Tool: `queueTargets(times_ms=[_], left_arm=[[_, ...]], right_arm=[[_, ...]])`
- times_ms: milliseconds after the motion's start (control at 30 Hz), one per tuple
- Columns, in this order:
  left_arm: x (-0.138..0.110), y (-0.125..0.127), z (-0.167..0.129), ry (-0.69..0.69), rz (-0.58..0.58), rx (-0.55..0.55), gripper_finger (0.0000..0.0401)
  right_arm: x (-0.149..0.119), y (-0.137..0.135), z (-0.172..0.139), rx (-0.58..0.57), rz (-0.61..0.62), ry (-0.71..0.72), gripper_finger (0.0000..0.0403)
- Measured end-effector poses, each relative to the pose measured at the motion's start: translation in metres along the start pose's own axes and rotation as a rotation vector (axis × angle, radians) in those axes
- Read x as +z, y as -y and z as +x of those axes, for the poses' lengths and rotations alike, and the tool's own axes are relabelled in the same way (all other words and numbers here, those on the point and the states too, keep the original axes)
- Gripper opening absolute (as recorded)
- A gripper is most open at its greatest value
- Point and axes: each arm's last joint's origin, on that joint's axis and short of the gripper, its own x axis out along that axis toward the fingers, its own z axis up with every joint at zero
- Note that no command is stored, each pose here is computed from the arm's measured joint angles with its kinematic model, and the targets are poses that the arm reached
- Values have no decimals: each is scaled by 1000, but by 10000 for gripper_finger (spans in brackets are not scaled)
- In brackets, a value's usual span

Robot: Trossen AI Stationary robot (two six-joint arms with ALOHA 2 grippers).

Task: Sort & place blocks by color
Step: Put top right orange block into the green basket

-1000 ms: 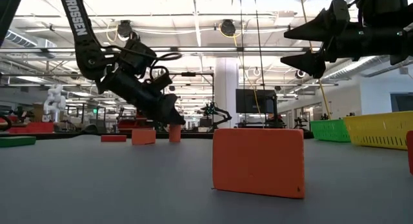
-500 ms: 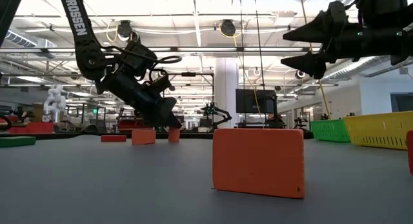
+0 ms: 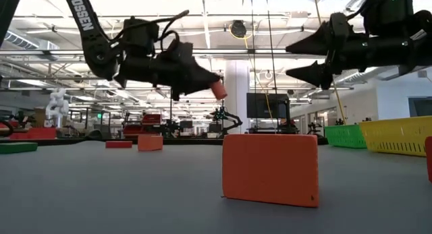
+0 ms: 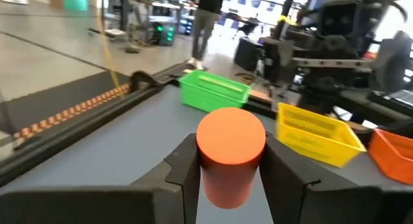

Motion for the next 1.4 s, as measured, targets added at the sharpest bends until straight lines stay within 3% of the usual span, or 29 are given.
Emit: queueTargets(times_ms=[300,500,700,1033,1400], left_arm=[[14,44,20,17,25,-131,126],[17,70,37,-124,135,-139,126],[26,91,46,-156,193,-176,126],[24,96,46,-168,206,-171,126],[25,96,46,-159,205,-173,126]], right_arm=[[-13,-4,13,23,-55,-55,389],[-13,-16,34,62,-128,-94,389],[-20,-23,55,66,-163,-177,389],[-14,-32,67,91,-156,-160,382],[-15,-37,68,105,-150,-170,297]])
